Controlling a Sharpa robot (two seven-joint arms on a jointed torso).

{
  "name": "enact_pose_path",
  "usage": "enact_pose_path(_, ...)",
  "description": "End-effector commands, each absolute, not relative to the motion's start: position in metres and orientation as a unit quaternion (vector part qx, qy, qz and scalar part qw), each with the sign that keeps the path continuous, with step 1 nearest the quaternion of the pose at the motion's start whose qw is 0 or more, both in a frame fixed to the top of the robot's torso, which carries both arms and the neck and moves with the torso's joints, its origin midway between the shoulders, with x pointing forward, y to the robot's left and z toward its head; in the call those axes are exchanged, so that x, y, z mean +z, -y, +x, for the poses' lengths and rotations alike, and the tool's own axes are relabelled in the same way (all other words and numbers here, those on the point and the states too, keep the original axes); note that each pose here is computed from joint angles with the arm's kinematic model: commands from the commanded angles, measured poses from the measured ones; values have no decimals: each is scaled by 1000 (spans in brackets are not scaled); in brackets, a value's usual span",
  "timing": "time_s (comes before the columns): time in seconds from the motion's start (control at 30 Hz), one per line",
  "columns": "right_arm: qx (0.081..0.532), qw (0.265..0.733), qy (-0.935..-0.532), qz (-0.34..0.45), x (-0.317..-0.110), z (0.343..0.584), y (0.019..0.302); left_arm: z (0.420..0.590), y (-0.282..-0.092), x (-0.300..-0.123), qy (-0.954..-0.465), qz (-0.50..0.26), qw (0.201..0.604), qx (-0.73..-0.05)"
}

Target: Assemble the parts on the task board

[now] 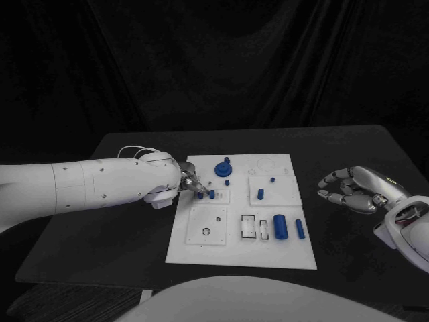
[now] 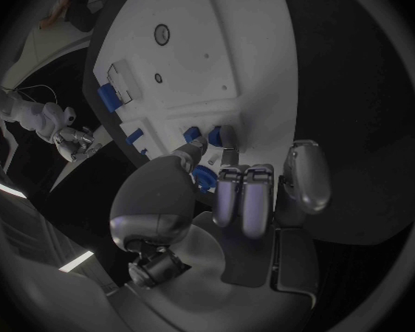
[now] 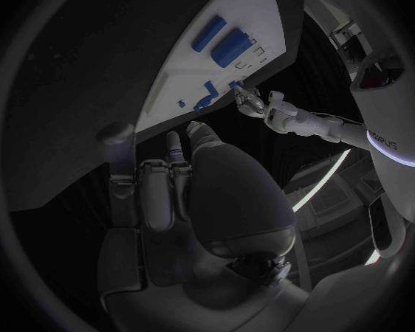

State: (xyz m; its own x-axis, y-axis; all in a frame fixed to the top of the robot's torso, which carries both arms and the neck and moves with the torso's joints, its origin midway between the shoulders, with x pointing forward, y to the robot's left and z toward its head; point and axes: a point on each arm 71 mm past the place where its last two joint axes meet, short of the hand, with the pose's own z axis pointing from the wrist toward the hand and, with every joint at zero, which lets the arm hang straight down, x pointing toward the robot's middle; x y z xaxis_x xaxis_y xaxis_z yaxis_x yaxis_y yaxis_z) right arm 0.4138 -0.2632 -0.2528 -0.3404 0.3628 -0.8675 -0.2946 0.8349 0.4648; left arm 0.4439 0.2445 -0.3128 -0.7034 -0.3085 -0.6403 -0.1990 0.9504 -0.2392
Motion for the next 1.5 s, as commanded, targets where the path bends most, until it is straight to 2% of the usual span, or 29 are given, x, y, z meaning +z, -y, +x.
enact_pose_path(0.03,280,571,-771,25,-254,413,264,440,-246,-319,-928,-134,343,-63)
enact_pose_path(0.6,280,569,-773,25,-255,413,264,440,-246,-319,-928,-135,343,-60)
enact_pose_path(1.03,280,568,-773,24,-255,413,264,444,-249,-317,-917,-146,364,-72)
enact_pose_path(1.13,280,569,-773,24,-255,413,264,447,-248,-314,-906,-150,385,-96)
enact_pose_path(1.3,280,571,-772,25,-255,413,265,453,-244,-303,-868,-153,444,-162)
enact_pose_path(1.4,281,574,-769,26,-253,413,265,463,-241,-286,-830,-140,495,-218)
enact_pose_path(1.5,285,579,-764,27,-251,411,266,476,-238,-258,-781,-108,548,-279)
